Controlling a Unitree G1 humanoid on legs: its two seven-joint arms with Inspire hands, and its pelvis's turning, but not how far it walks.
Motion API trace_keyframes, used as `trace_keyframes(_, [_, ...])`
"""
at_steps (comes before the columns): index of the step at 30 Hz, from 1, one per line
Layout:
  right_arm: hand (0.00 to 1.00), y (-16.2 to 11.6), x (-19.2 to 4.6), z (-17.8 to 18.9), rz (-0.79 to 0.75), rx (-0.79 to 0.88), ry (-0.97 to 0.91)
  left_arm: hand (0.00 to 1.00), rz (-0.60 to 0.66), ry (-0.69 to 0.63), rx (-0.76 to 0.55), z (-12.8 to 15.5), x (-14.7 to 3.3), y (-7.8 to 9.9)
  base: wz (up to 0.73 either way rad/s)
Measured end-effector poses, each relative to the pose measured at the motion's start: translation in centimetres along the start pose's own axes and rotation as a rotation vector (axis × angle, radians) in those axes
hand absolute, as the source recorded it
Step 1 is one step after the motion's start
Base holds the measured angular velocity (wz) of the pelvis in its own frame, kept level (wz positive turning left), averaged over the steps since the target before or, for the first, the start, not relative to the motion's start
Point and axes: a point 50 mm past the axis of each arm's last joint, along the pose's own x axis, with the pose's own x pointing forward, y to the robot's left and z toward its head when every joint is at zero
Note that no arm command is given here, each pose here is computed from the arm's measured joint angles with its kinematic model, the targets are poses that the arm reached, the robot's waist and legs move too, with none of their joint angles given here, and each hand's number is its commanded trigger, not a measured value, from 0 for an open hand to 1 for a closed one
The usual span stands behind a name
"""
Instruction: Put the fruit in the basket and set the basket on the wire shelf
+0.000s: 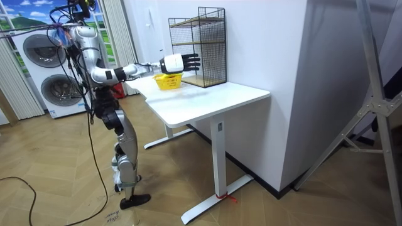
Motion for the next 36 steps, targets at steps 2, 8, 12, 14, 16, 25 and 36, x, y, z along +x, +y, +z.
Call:
trace_keyframes(2, [0.00, -0.7, -0.6, -0.6, -0.032, -0.013, 0.023, 0.00, 0.049, -0.103, -0.082, 2.8, -0.2, 0.1, -0.11])
trace_keyframes(8, [0.00, -1.1, -1.2, -0.9, -0.058, -0.025, 0.033, 0.00, 0.178, -0.422, -0.204, 9.5, -2.6, 1.1, -0.06])
trace_keyframes(12, [0.00, -1.2, -1.5, -1.3, -0.053, -0.030, 0.049, 0.00, 0.153, -0.566, -0.249, 12.3, -4.2, 1.1, 0.00])
trace_keyframes(14, [0.00, -1.1, -1.5, -1.3, -0.050, -0.030, 0.050, 0.00, 0.118, -0.611, -0.274, 13.3, -4.9, 0.9, 0.00])
trace_keyframes(16, [0.00, -1.0, -1.5, -1.3, -0.041, -0.026, 0.051, 0.00, 0.071, -0.647, -0.289, 14.1, -5.5, 0.6, 0.02])
trace_keyframes(25, [0.00, 0.3, -1.8, -2.0, 0.012, 0.029, 0.081, 0.00, -0.346, -0.674, -0.361, 15.6, -8.7, -4.1, 0.03])
trace_keyframes(36, [0.00, 2.3, -1.0, -0.6, 0.107, 0.077, 0.027, 0.00, -0.849, -0.723, -0.297, 16.4, -12.3, -9.7, -0.11])
